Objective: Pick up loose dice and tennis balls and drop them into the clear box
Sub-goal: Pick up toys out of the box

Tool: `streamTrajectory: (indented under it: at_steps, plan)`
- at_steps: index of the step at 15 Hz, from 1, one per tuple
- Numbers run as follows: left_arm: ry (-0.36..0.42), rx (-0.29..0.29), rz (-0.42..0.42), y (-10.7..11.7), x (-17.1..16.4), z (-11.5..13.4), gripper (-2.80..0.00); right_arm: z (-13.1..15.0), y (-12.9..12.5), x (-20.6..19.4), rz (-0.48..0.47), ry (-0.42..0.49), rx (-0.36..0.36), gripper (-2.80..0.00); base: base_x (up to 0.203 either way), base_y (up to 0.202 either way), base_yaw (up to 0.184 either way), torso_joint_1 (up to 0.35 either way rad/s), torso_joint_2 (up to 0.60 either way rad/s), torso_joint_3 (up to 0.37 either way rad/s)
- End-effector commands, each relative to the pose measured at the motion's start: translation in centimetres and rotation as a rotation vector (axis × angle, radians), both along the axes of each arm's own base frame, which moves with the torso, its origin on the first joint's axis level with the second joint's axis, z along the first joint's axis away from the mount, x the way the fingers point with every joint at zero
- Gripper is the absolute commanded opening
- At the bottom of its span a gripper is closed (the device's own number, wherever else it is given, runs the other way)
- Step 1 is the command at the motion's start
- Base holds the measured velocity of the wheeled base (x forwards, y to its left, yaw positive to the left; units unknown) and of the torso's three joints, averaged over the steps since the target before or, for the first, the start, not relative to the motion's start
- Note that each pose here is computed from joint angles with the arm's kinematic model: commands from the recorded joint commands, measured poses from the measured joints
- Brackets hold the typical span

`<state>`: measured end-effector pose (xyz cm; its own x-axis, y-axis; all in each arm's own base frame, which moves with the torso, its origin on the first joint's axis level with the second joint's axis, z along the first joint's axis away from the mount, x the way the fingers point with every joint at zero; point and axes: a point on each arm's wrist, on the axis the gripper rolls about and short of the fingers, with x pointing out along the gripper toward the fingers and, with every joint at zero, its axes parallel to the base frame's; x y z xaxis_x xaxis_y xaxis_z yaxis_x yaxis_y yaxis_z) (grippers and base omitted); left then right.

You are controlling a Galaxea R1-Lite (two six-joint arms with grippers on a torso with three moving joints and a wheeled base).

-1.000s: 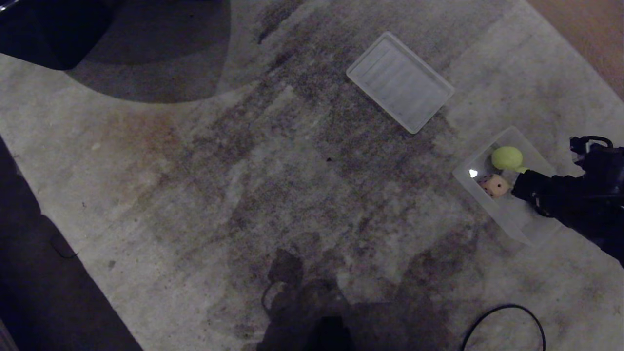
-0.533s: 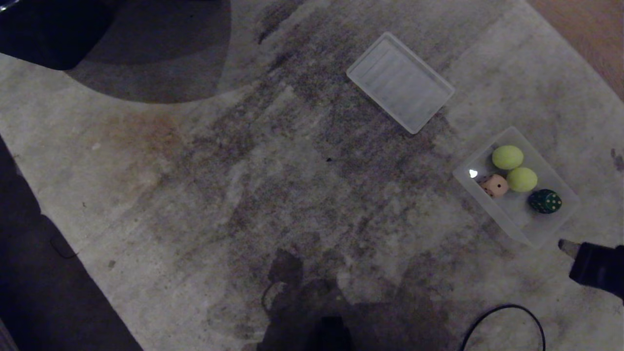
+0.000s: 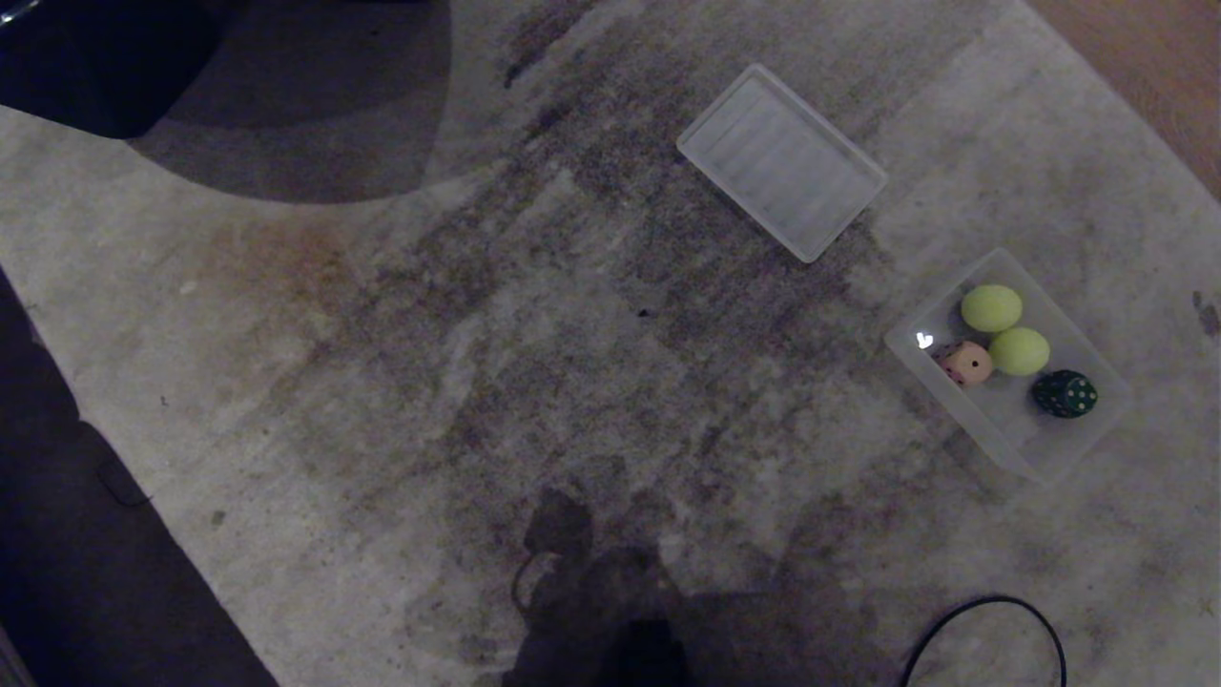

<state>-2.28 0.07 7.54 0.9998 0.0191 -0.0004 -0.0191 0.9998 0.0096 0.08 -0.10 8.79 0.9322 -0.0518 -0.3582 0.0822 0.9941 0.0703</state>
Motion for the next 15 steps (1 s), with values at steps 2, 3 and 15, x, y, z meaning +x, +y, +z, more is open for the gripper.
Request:
streamTrajectory:
  at_steps: [2, 3, 15]
  plan:
    - [0.003, 0.000, 0.001, 0.0, 0.0, 0.0, -2.80, -0.8, 0.1, -1.4, 0.035, -0.145, -0.020, -2.80, 0.000, 0.000, 0.000, 0.000, 0.00, 0.000]
    - [0.003, 0.000, 0.001, 0.0, 0.0, 0.0, -2.80, -0.9, 0.1, -1.8, 0.050, -0.189, -0.024, -2.80, 0.000, 0.000, 0.000, 0.000, 0.00, 0.000]
    - [0.003, 0.001, 0.001, 0.0, 0.0, 0.0, -2.80, -1.1, 0.1, -2.7, 0.061, -0.306, -0.022, -2.80, 0.000, 0.000, 0.000, 0.000, 0.00, 0.000]
